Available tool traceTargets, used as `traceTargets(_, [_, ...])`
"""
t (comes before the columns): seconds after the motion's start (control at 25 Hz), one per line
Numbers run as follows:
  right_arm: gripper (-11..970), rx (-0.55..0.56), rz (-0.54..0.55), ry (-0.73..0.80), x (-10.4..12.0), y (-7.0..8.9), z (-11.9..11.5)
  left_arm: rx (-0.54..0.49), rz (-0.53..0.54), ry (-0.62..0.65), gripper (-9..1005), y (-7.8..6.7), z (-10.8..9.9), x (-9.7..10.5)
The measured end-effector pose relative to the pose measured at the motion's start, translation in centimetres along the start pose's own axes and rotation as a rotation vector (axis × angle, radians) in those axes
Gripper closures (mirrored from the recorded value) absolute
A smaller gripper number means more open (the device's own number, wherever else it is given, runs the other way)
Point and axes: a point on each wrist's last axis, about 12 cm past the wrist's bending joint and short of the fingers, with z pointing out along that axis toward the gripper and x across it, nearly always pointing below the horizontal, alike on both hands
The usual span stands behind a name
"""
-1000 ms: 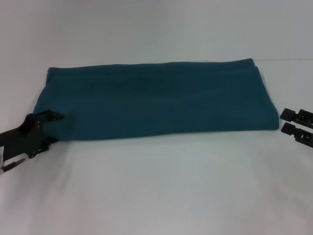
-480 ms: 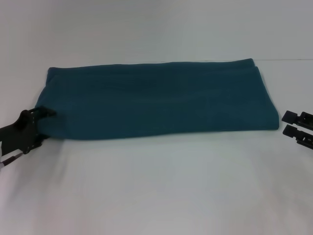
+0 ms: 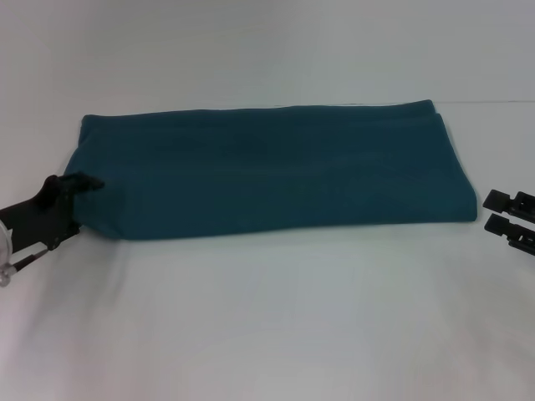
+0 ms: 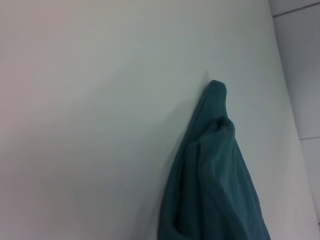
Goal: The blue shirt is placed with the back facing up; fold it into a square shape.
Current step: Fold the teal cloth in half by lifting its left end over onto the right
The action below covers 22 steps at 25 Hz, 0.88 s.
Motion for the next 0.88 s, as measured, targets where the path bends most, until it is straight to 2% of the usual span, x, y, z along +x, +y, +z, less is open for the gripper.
traceTargets(0.24, [322,-0.002,0.001,-0.006,0.0,0.0,-0.1,-0.011,0.002,-0.005,349,0.6,-0.4,-0.1])
traceTargets(0.44, [322,-0.002,0.001,-0.007,-0.1,0.0,-0.1,-0.006,0.035,-0.006,591,0.5,-0.5,-0.2])
traceTargets(0.56, [322,-0.001,0.003,-0.009,0.0,0.0,-0.1,-0.002,0.053,-0.002,825,0.5,-0.5,-0.2])
traceTargets(0.64, [322,-0.001,0.005,-0.011,0.0,-0.1,-0.2,0.001,0.061,0.0,891,0.4,-0.5,-0.2])
traceTargets(0.76, [322,-0.001,0.006,-0.017,-0.1,-0.1,-0.3,0.027,0.126,0.009,989,0.2,-0.9,-0.3])
traceTargets(0.88, [322,-0.002,0.008,-0.021,-0.2,0.0,-0.3,0.056,0.218,0.008,989,-0.2,-1.7,-0.9])
